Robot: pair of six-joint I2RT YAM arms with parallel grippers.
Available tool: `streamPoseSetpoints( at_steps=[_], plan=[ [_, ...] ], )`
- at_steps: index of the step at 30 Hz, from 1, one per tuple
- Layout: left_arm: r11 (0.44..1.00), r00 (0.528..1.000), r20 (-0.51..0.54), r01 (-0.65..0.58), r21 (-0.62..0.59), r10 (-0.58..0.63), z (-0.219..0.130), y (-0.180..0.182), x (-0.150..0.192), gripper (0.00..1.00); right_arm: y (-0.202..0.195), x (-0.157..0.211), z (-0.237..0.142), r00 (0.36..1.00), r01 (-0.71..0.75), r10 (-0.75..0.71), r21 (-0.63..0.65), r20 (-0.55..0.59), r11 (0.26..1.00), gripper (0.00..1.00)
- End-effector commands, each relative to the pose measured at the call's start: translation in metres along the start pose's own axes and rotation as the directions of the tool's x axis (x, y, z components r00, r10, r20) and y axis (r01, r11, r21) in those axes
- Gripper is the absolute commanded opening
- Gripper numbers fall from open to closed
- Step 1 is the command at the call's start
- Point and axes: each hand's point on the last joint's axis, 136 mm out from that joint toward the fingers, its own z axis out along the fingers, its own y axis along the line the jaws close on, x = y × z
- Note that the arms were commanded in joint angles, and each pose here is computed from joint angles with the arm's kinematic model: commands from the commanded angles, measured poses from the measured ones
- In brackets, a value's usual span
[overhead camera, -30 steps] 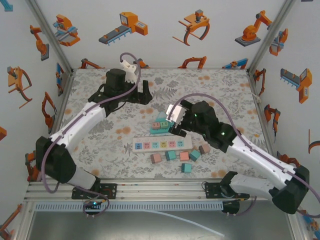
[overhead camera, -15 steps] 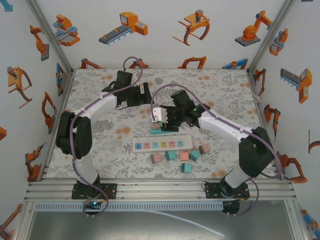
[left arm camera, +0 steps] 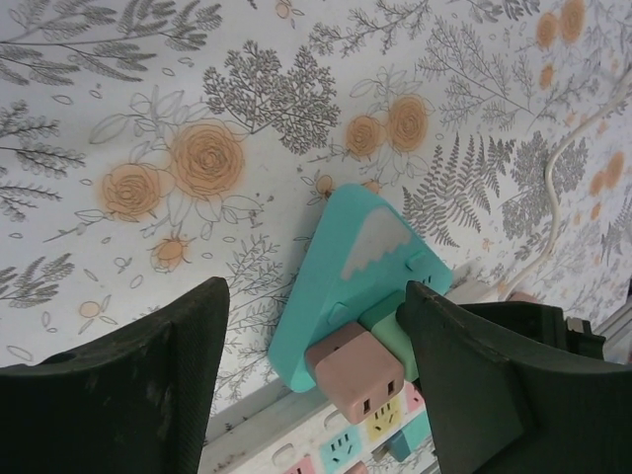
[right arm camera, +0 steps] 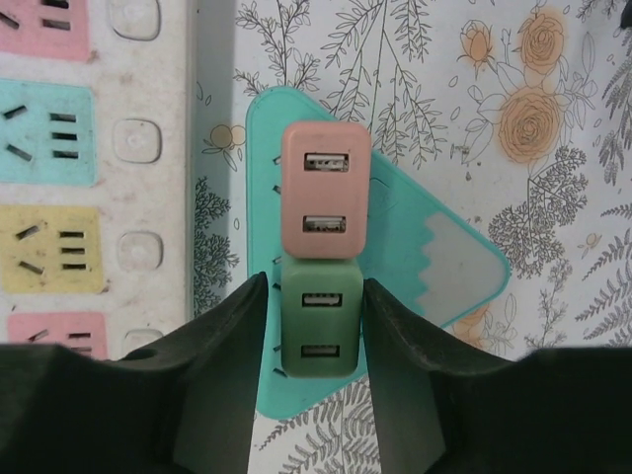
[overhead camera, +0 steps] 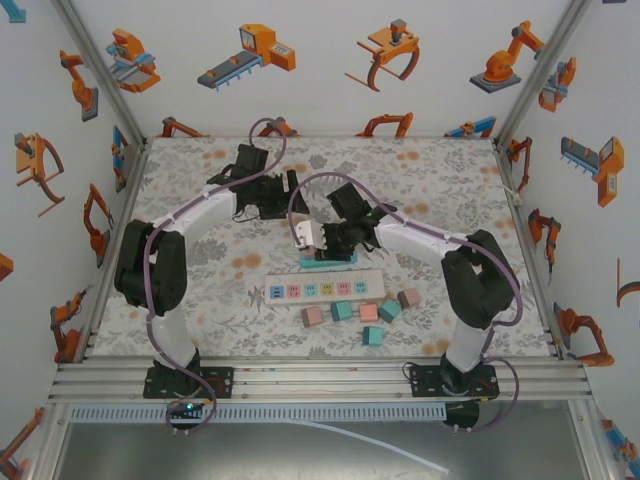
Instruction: Pull the plug off the socket
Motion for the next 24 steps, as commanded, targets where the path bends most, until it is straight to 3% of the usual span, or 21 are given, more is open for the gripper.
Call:
streamPoseSetpoints(
  at_steps=[1, 7, 24],
  plan=[
    [1.000, 0.997, -0.068, 0.021, -0.001, -0.021, 0.015, -0.001, 0.022, 0.66, -0.010, -0.009, -0.003, 0.999, 0.019, -0.019, 0.020, 0.036, 1.000, 0.36],
    [0.998, 0.986, -0.165, 0.044, 0.041, -0.037, 0.036, -0.008, 0.042, 0.64, -0.006, -0.011, -0.008, 0.998, 0.043, -0.045, 0.028, 0.046, 0.999, 0.32],
    [0.998, 0.961, -0.272, 0.056, 0.043, -0.042, 0.064, -0.007, 0.072, 0.55, -0.001, -0.016, -0.012, 0.997, 0.032, -0.033, 0.016, 0.067, 0.999, 0.26]
  ],
)
